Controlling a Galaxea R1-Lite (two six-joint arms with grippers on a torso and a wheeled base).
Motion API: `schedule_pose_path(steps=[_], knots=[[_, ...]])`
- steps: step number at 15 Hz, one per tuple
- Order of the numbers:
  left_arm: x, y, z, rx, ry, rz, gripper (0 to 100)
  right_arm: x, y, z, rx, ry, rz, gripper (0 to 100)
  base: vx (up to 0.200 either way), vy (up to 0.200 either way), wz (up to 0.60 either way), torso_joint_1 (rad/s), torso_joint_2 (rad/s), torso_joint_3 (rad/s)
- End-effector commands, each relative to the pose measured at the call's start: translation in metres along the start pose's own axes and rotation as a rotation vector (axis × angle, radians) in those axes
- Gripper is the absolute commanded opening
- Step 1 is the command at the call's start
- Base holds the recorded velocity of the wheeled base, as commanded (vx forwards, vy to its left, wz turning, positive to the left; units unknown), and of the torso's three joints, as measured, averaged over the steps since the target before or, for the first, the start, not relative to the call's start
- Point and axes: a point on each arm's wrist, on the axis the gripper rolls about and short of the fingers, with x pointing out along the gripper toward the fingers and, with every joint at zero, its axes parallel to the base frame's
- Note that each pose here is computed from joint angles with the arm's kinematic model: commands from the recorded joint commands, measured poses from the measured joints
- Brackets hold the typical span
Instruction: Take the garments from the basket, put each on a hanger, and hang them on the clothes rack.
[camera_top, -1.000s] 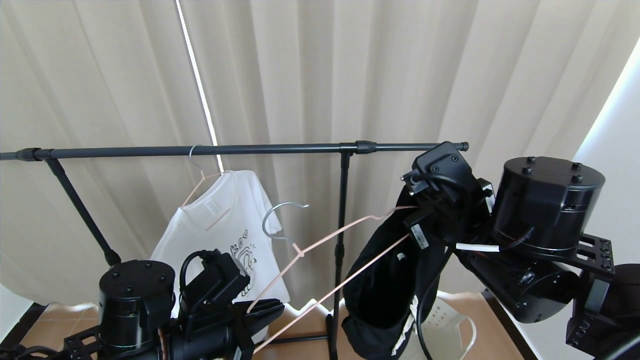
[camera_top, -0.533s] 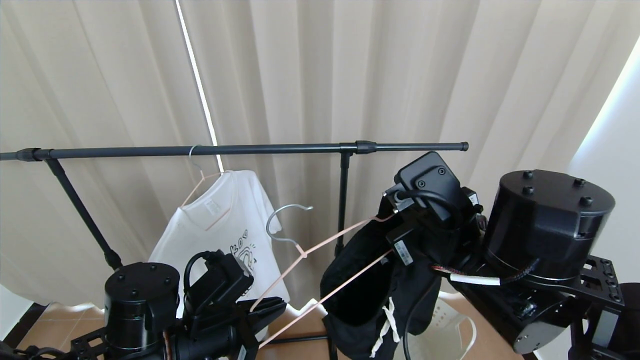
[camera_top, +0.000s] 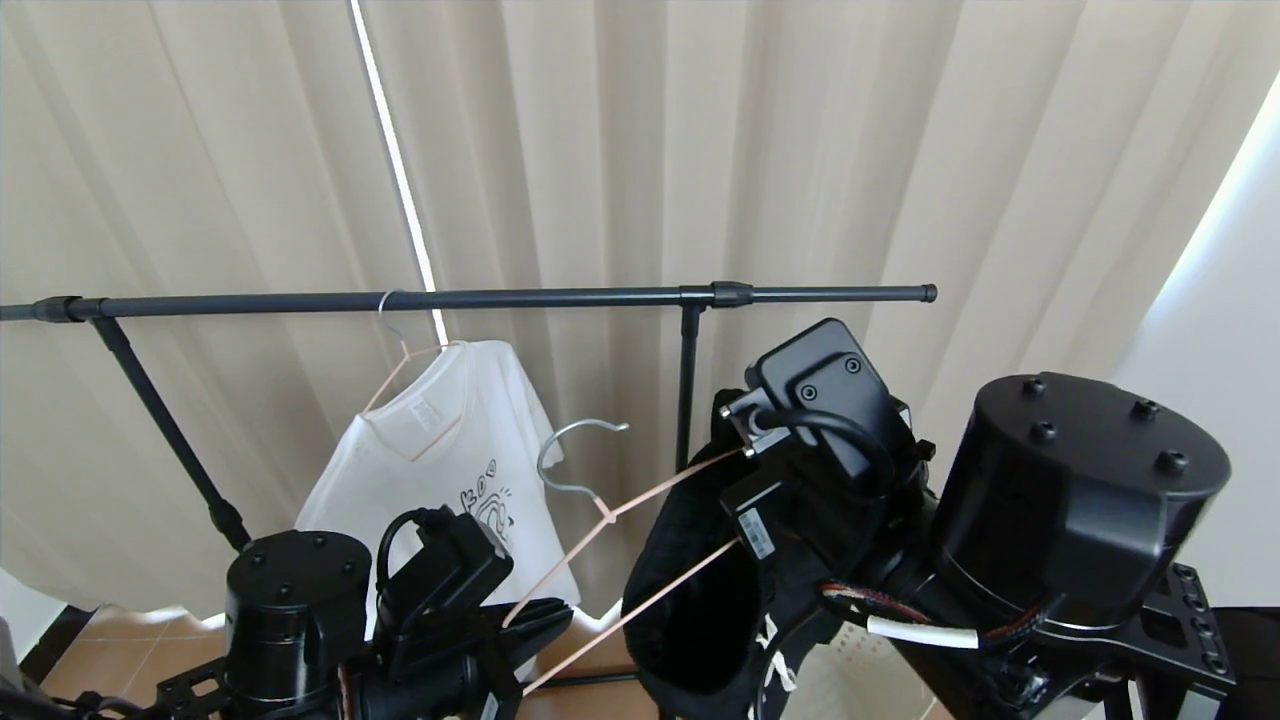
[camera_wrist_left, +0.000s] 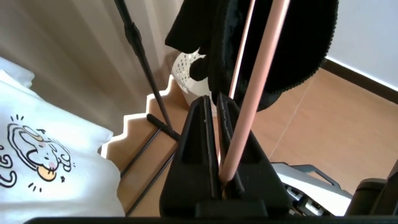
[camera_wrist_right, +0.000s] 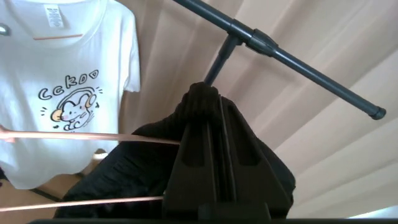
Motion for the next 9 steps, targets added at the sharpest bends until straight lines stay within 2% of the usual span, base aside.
schedule_pose_path(steps=[1,4,9], knots=[[0.001,-0.001,-0.002,0.000,0.010,-0.001,0,-0.006,0.011,0.000,0.001,-0.010,0.039,0,0.000,0.000,0.00,0.000,0.00,0.000],[0.002,-0.001,-0.001,0.002,0.003,0.002,0,-0.007,0.023,-0.001,0.016,-0.007,0.068,0,0.000,0.000,0.00,0.000,0.00,0.000],[0.008,-0.002,-0.003,0.006,-0.014,0.024,0,-0.010,0.030,0.013,0.090,-0.048,0.092,0,0.000,0.000,0.00,0.000,0.00,0.000]])
